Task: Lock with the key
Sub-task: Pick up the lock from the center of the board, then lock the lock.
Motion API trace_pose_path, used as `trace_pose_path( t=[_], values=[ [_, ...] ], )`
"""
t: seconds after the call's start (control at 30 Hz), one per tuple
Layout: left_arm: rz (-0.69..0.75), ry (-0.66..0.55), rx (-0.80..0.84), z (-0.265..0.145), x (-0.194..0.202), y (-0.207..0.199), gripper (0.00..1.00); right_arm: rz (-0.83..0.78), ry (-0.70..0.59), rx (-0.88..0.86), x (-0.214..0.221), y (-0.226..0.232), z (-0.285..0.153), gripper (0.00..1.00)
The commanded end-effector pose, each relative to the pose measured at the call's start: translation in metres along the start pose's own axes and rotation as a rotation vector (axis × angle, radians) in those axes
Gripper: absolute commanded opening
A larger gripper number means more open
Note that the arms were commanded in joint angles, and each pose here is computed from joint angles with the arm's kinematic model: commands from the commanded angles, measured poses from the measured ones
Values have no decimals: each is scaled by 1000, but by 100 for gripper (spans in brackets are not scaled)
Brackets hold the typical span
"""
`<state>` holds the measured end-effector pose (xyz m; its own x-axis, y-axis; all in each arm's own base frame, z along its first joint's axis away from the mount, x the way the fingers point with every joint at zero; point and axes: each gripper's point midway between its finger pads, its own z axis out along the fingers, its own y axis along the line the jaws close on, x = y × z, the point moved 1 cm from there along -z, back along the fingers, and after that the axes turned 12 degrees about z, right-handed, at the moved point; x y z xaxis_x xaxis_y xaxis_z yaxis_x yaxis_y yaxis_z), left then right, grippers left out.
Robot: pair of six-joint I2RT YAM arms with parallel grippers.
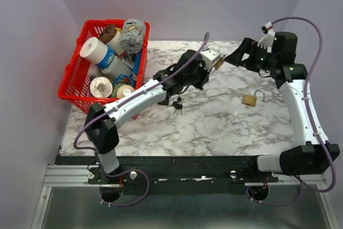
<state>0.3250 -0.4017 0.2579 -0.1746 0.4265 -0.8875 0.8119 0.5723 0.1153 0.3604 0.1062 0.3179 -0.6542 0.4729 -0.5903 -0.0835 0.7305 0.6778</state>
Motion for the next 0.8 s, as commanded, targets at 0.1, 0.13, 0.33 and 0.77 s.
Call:
trace_pose_path(
  t=[0.1,0.13,0.33,0.77],
  values=[
    [224,-139,349,-79,-30,-18,0,-408,68,-292,5,27,-44,100],
    [265,-161,390,-91,-35,-20,0,-477,77,-334,11,32,-50,100],
    [482,-116,545,-124,-13,-29,0,-895,169,-560,67,43,-96,100],
    [549,-108,652,-141,-4,-49,0,-1060,353,-795,130,62,-113,100]
  ],
)
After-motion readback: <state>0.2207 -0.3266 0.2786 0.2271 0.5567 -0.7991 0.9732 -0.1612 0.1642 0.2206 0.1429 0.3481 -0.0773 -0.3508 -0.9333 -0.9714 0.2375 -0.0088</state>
